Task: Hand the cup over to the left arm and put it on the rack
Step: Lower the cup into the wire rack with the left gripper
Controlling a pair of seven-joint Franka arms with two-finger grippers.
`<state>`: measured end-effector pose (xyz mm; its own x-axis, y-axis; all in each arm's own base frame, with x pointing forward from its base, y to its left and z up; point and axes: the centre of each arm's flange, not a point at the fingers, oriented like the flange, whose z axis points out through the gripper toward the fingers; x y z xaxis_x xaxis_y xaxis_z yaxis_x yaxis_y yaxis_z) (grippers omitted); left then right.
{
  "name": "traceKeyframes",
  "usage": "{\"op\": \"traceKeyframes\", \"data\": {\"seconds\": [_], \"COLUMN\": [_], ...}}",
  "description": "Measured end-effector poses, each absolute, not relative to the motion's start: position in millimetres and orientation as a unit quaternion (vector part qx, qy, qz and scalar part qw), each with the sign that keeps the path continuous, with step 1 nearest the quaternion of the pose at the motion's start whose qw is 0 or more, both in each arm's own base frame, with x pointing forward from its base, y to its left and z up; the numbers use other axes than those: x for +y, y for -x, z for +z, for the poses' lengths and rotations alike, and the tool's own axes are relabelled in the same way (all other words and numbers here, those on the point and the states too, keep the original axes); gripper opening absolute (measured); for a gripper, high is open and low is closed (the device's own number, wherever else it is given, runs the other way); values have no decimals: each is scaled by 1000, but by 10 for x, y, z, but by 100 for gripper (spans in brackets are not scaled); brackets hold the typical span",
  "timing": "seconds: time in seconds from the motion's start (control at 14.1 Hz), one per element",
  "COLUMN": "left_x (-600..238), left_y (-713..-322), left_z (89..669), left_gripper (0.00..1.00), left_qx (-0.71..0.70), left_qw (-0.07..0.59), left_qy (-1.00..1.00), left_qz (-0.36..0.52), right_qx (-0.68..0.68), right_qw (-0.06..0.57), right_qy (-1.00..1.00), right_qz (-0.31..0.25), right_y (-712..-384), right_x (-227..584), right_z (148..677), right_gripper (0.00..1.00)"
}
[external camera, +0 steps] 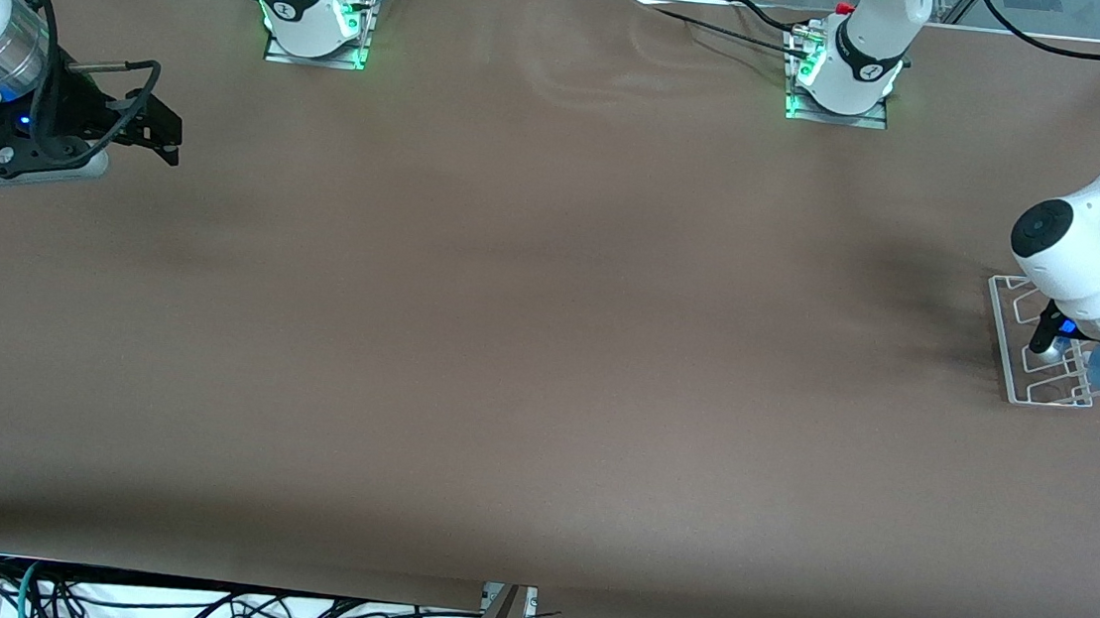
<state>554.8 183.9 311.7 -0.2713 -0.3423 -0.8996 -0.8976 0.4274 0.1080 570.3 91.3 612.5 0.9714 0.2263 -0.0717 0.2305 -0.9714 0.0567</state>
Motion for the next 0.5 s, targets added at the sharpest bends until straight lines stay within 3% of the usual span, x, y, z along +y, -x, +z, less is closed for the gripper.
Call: {"op": "traceKeyframes", "data": {"seconds": [0.5], "left_x": [1829], "left_y": [-5433], "left_z": [2970], "left_gripper": [69], "left_qx": [723], "left_qw": [430], "left_qy": [438], "left_qz": [317], "right_qx": [115], "right_qw": [32], "right_qy": [-992], "right_qz": [-33], "right_y": [-5707], "right_x": [908], "right_z": [6119], "right_gripper": [100]}}
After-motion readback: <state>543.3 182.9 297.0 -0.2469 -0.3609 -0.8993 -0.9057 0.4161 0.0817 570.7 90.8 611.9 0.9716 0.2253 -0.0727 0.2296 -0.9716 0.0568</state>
